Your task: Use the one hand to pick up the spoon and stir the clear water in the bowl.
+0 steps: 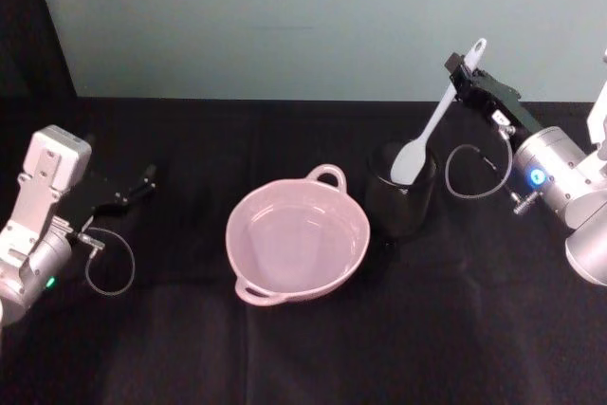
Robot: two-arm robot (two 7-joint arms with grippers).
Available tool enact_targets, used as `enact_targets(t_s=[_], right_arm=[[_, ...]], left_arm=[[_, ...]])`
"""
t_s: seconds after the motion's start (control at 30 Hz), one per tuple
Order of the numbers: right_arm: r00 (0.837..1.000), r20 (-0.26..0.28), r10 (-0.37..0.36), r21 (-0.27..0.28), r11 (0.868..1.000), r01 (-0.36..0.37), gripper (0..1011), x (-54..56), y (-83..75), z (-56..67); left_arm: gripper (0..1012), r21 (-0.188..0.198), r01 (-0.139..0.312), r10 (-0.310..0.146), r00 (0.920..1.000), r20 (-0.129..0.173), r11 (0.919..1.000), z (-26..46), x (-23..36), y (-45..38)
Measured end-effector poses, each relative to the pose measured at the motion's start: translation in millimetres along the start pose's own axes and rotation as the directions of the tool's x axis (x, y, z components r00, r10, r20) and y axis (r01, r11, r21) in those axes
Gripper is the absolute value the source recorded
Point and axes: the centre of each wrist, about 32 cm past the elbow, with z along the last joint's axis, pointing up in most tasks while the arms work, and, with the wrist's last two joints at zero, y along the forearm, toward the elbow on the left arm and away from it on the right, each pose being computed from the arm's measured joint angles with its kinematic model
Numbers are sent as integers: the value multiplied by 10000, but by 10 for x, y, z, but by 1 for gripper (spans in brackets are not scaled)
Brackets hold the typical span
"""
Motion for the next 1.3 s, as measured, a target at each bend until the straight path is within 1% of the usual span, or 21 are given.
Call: enact_targets(t_s=[0.27,0.5,0.67,0.93,1.3], right_arm=[[9997,-212,-86,-130,9999,83,116,25,-40,-98],[9987,-462,-193,25,9998,194,116,40,-94,-171],[9985,-497,-230,155,9996,238,117,40,-111,-201],[9988,-377,-304,289,9991,315,116,42,-148,-259],[9994,-133,-306,81,9995,307,116,38,-145,-322]], left_arm=[[1011,1,0,0,10000,0,10000,0,0,0],[1011,-1,1,-1,10000,1,10000,0,0,0],[1011,-1,1,-1,10000,1,10000,0,0,0],[1011,0,0,0,10000,1,10000,0,0,0],[1011,-1,0,0,10000,0,10000,0,0,0]])
